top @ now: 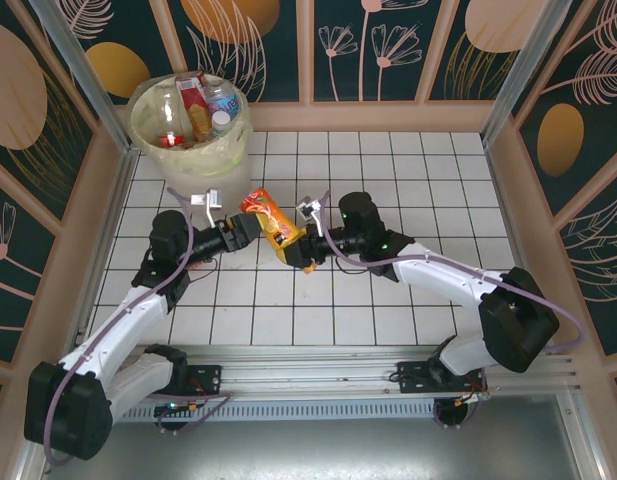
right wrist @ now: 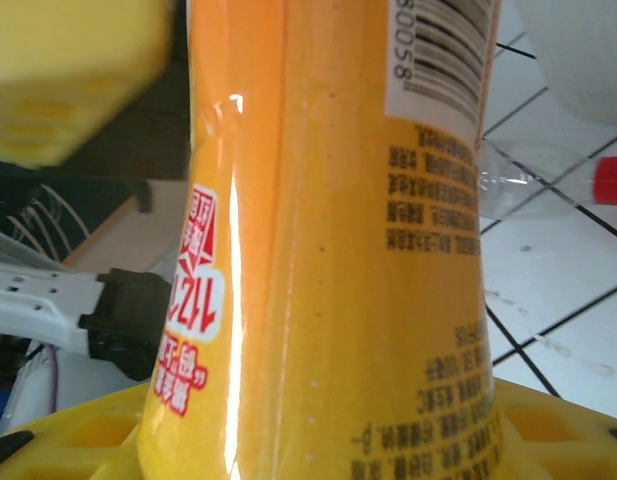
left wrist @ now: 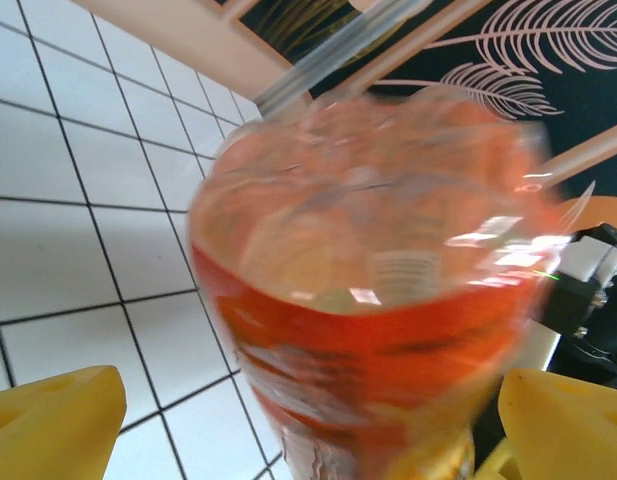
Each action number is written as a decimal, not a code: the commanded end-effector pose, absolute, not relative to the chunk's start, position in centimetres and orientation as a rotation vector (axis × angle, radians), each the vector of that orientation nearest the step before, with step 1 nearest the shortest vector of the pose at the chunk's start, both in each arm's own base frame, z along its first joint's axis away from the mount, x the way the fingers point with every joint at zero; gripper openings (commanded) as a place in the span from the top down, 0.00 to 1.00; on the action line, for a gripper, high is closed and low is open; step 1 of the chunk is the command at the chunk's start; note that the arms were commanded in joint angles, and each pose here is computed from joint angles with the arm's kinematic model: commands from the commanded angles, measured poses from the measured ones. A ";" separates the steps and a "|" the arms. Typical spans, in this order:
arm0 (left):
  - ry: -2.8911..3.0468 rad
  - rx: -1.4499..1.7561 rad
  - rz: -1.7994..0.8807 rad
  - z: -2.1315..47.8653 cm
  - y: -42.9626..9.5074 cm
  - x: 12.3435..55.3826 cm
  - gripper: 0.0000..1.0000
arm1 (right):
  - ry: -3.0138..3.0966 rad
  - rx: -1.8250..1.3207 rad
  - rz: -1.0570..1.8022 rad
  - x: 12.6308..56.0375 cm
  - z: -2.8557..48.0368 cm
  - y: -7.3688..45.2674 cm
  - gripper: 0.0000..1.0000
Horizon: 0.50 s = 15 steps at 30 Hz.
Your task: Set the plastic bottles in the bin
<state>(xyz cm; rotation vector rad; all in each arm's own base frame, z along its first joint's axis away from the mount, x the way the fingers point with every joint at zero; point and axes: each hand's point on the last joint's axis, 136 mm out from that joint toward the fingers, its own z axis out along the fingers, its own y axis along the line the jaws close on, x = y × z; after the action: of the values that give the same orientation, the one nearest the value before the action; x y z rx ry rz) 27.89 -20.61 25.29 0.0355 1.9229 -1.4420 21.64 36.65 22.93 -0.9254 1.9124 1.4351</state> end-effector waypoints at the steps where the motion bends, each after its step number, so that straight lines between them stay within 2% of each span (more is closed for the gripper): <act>1: 1.812 0.090 -1.525 27.5 -21.8 27.6 0.08 | 1.792 -0.964 1.537 20.5 25.5 36.4 0.45; 15: 1.706 0.110 -1.571 29.5 -22.2 27.0 0.33 | 1.790 -0.986 1.589 20.0 25.0 36.6 0.45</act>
<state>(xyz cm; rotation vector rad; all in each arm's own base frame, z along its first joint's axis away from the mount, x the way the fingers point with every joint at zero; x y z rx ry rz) 27.48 -22.14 28.23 0.0737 1.7746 -1.5601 20.56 36.60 23.96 -0.9517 1.8569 1.5539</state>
